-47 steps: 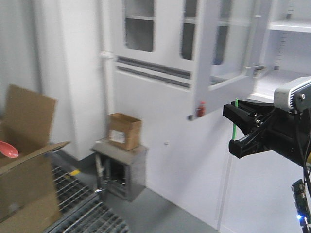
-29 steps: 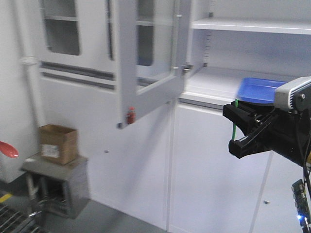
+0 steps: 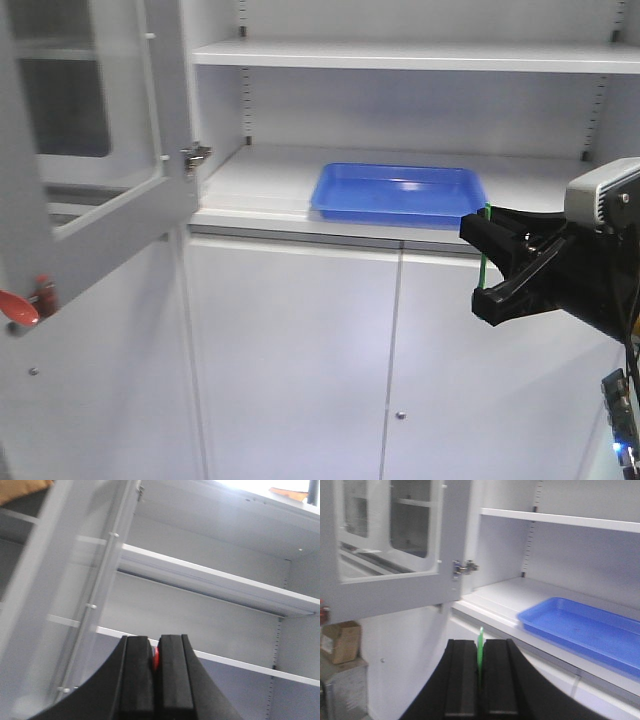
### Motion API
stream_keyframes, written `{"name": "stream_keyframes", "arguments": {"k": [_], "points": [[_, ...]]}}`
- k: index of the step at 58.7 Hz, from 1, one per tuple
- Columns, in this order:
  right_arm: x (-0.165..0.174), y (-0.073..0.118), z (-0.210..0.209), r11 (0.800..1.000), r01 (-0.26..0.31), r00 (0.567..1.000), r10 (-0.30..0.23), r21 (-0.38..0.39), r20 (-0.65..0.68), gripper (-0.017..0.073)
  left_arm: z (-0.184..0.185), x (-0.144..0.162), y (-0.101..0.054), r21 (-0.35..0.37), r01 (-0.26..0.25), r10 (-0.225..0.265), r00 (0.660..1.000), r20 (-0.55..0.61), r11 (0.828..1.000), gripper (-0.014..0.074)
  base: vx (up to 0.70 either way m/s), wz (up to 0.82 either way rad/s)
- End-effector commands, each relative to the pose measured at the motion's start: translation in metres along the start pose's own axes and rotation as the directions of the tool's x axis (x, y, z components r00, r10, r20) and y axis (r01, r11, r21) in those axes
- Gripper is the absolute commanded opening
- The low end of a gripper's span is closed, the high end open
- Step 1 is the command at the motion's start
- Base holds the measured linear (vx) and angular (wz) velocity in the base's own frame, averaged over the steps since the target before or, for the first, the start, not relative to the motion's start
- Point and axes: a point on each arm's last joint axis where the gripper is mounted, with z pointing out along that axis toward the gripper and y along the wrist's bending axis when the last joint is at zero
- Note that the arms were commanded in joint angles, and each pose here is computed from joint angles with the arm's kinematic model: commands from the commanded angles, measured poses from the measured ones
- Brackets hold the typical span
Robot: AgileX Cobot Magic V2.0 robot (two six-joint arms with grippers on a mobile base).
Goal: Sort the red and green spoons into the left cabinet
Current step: 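Approach the open cabinet shelf with the blue tray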
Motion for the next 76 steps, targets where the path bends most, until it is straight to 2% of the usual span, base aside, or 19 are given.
{"name": "stream_keyframes", "arguments": {"k": [1, 28, 76], "points": [[-0.0233, 0.0030, -0.0064, 1.000, 0.003, 0.995, -0.001, -0.018, 0.096, -0.0009, 0.0027, -0.0161, -0.0067, 0.042, 0.007, -0.011, 0.995, 0.101, 0.999, 0.0010, 0.21, -0.41], [-0.0233, 0.0030, -0.0064, 1.000, 0.003, 0.995, -0.001, -0.018, 0.096, -0.0009, 0.0027, -0.0161, -0.0067, 0.042, 0.007, -0.011, 0.995, 0.101, 0.999, 0.0010, 0.26, -0.24], [-0.0233, 0.0030, -0.0064, 1.000, 0.003, 0.995, -0.001, -0.018, 0.096, -0.0009, 0.0027, -0.0161, -0.0067, 0.042, 0.007, -0.011, 0.995, 0.101, 0.999, 0.0010, 0.32, -0.08]]}}
